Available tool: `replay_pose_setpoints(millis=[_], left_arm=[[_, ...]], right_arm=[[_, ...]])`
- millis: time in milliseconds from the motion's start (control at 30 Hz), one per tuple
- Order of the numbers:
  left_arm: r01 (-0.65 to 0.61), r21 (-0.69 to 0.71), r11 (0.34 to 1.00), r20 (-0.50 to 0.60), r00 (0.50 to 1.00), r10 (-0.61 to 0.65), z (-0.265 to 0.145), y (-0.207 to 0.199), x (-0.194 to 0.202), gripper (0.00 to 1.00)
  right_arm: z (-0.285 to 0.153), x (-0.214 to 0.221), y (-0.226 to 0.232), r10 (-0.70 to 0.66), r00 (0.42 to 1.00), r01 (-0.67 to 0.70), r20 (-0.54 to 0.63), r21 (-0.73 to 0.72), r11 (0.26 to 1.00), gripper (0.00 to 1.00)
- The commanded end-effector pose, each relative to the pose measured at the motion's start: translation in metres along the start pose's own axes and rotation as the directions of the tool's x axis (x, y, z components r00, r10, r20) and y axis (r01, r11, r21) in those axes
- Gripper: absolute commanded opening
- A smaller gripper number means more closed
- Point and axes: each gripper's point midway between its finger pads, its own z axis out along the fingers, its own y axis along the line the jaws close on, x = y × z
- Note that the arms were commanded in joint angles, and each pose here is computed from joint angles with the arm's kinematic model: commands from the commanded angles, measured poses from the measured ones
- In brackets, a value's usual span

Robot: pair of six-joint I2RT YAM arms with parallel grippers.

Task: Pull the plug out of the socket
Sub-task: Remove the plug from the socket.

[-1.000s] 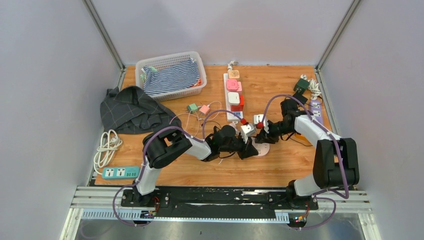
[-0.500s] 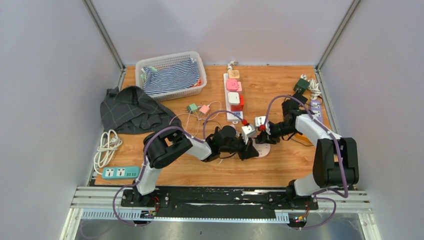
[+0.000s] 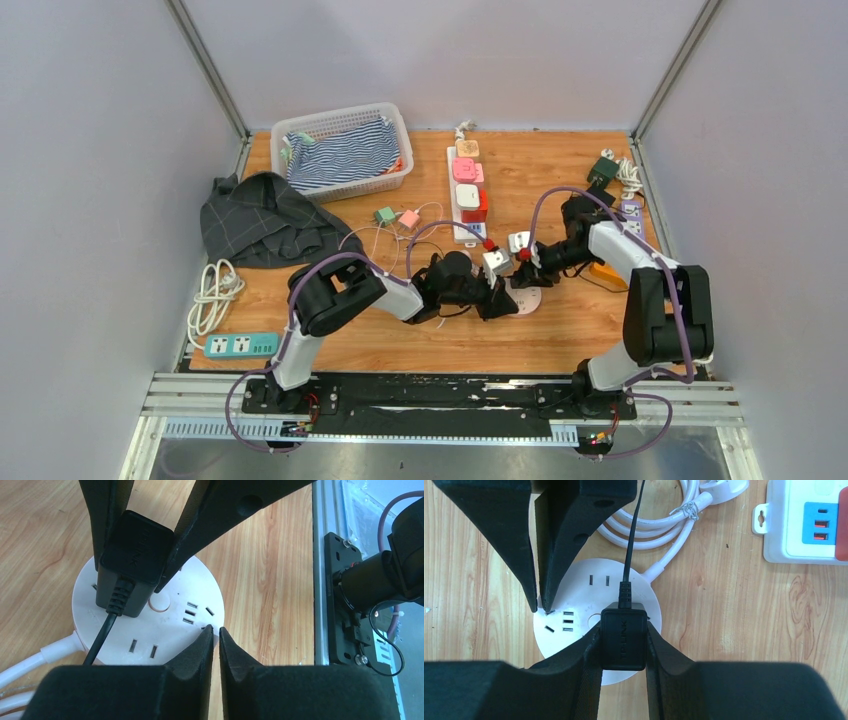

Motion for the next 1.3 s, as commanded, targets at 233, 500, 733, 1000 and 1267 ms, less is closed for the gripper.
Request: replay_pose_setpoints(millis=[233, 500, 733, 1000, 1267], left_arm=[[0.116, -0.113, 0.987, 0.015, 0.993, -0.115, 0.007, 0.033, 0.004, 0.16], [0.115, -0.127, 0.985, 0.01, 0.993, -0.115, 0.004, 0.038, 0.008, 0.15], [0.12, -0.126, 0.985, 0.004, 0.993, -0.12, 0.003, 0.039, 0.009, 0.15], [0.125, -0.113, 0.986, -0.004, 0.992, -0.126, 0.005, 0.038, 0.011, 0.14], [0.131, -0.1, 0.986, -0.016, 0.991, -0.133, 0.007, 0.037, 0.014, 0.14]], right_arm=[[0.017, -0.005, 0.042, 0.013, 0.999, -0.022, -0.046, -0.197, 0.98, 0.0], [0.005, -0.023, 0.031, 0.104, 0.994, -0.099, 0.026, -0.161, 0.982, 0.0], [0.007, -0.033, 0.041, 0.154, 0.984, -0.13, 0.085, -0.239, 0.962, 0.0], [0.0, -0.019, 0.015, 0.132, 0.991, -0.131, 0.026, -0.062, 0.99, 0.0], [-0.002, -0.025, 0.008, 0.163, 0.986, -0.162, 0.039, -0.028, 0.986, 0.0]])
